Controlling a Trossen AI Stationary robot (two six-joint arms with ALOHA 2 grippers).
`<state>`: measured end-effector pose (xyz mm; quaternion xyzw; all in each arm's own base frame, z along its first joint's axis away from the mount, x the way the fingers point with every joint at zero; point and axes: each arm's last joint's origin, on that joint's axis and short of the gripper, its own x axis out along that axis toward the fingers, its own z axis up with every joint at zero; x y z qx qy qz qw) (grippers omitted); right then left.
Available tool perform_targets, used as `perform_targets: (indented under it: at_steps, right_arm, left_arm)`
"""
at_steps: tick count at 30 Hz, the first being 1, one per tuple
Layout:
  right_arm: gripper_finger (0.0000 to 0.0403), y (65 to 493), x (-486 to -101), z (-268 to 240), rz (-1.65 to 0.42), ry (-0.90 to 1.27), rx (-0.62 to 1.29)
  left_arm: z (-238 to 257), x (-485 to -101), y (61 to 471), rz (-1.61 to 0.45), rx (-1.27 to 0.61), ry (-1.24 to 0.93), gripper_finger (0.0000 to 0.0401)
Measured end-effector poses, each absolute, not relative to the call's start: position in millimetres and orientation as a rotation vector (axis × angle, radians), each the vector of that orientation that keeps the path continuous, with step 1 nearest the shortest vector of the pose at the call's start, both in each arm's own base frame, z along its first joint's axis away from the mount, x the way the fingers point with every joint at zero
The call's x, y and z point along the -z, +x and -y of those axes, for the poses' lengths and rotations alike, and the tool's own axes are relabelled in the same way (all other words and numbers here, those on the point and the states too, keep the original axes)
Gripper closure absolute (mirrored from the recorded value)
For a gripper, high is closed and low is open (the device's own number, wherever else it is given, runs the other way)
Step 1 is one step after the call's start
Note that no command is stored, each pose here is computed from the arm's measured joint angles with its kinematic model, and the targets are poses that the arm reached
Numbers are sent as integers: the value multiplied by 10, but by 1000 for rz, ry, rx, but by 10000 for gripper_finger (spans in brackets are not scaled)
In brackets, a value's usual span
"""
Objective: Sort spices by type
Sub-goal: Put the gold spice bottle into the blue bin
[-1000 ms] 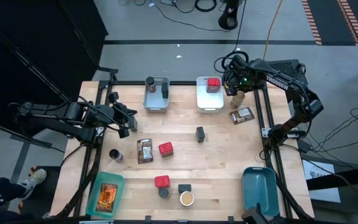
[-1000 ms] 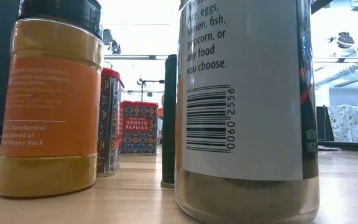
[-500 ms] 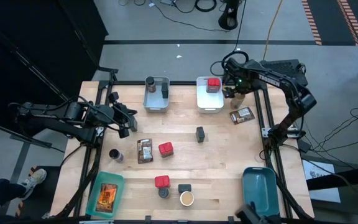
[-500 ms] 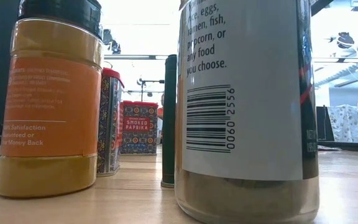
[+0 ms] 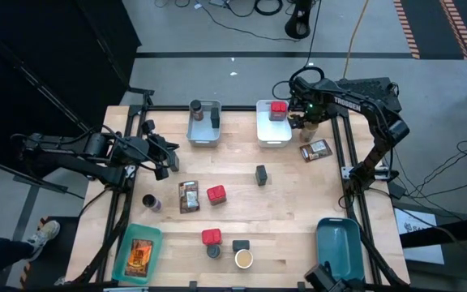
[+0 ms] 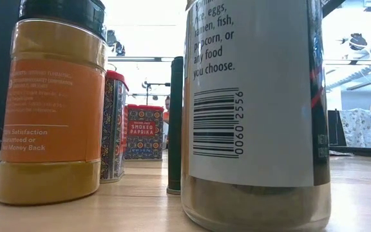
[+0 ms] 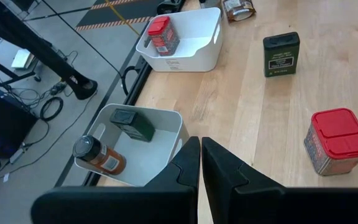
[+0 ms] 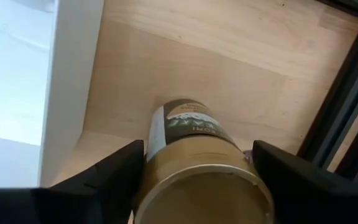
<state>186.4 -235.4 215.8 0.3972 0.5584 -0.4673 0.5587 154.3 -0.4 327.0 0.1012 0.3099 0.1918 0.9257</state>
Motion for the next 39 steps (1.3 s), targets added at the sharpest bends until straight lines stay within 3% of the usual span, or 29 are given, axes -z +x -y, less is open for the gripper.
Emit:
perform_targets:
  at_steps: [4,13,22,29,39]
  right_arm:
    - [159,1863,-2162,2353,-1315,938,1102]
    - [159,1871,-2206,2365,-1335,904,1074]
    - [159,2087,-2898,2233,-1347,758,954]
    - [159,2277,-3394,1620,-1345,584,688]
    - [159,2526,-3604,261,-1372,490,251]
  left_arm:
    - [3,-3271,1543,-635,-394,207,381]
    - [3,-3271,1543,-635,-394,207,381]
    - [3,-3271,1544,-635,-394,207,381]
    - [3,-3271,1544,-634,-396,201,381]
    - [4,-3270,1544,-634,-392,198,381]
